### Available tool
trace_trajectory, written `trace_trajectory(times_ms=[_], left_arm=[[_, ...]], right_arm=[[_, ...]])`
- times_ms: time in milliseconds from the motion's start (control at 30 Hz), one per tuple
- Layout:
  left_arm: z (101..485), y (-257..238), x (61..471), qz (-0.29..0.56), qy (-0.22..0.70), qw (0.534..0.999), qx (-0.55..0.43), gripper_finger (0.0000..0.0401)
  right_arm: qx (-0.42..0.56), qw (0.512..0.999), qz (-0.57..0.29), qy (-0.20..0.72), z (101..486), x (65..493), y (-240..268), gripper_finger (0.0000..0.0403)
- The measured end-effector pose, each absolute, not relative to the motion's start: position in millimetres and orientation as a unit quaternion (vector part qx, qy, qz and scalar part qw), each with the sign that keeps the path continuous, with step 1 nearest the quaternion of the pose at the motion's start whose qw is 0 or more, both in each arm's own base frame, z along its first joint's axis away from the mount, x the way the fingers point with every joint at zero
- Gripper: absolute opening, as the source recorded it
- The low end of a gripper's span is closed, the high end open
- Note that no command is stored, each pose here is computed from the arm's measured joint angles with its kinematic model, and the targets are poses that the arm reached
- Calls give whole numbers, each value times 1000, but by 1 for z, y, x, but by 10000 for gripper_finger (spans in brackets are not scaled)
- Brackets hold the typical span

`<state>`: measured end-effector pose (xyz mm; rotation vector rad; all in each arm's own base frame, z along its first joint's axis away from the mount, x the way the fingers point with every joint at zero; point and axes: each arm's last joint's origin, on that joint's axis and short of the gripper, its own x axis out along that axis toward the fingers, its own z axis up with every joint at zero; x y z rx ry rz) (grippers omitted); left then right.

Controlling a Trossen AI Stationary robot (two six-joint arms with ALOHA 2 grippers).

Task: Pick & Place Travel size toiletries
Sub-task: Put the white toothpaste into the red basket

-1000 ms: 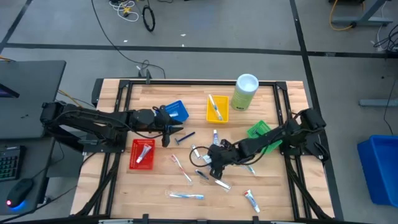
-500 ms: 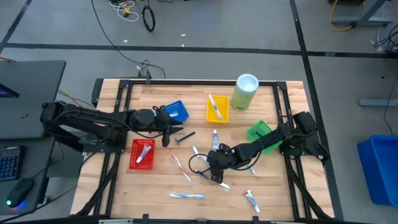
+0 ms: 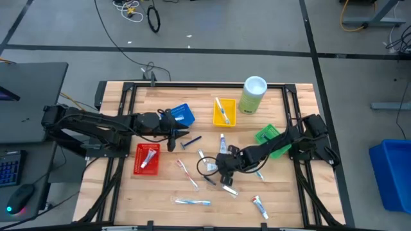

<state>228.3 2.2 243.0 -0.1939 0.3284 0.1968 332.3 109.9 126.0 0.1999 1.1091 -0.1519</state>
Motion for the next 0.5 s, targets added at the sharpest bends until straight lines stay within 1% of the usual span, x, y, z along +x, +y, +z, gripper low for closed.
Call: trace_trajectory(times_ms=[100, 200, 367, 500], left_arm=[[243, 2, 228, 98, 163, 977, -96, 119], [243, 2, 228, 98, 163, 977, -96, 119], [243, 2, 228, 101, 161, 975, -114, 119], [243, 4, 228, 139, 147, 961, -186, 119]], right_arm=[[87, 850, -39, 517, 127, 335, 111, 99], [76, 854, -29, 514, 127, 336, 112, 92], [57, 862, -43, 503, 130, 339, 110, 117], [-19, 883, -88, 460, 144, 345, 106, 127]])
